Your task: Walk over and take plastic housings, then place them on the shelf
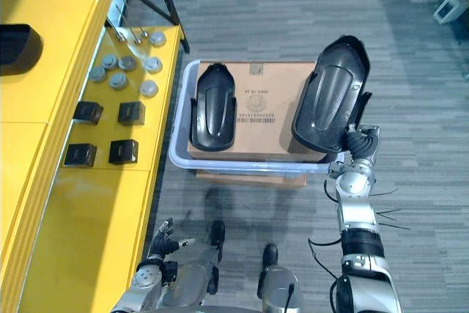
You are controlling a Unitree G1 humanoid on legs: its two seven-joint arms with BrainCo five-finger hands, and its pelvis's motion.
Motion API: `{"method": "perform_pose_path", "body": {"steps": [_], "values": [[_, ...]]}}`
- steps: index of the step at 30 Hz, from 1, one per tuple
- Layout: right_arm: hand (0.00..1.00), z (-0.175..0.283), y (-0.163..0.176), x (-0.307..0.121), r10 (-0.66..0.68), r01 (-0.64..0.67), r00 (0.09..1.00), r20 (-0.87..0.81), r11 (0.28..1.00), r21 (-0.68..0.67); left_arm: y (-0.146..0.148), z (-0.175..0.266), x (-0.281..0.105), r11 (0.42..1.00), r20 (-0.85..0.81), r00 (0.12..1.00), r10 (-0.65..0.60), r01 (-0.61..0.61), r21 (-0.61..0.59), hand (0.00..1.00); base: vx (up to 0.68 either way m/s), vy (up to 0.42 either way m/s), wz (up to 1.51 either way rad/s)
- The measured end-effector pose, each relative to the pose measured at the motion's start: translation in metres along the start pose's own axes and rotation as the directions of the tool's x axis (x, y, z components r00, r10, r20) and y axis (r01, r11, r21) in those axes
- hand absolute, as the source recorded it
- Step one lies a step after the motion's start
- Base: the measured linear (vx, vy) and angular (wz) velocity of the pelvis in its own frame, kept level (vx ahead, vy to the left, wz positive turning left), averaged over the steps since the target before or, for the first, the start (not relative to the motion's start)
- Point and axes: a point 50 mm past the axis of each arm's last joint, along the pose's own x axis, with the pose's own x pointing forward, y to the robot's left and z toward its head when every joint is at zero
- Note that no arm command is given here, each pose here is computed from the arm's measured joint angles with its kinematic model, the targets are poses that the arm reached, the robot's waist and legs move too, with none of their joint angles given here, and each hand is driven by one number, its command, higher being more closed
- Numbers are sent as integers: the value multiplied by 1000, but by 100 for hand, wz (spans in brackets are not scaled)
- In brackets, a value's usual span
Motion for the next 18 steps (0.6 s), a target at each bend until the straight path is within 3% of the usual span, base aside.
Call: {"method": "perform_pose_path", "body": {"steps": [4,10,18], "values": [[100,11,-1,-8,4,0,997,77,999,-53,-3,39,-1,999,178,984,8,0,-46,0,-2,0,-1],[100,35,17,-30,96,-75,973,209,992,-106,-6,109,-13,991,468,882,48,18,-134,0,40,-14,-1],[100,61,41,-50,202,-174,924,324,978,-114,-42,141,-24,972,586,805,-90,200,-126,0,0,0,0]]}}
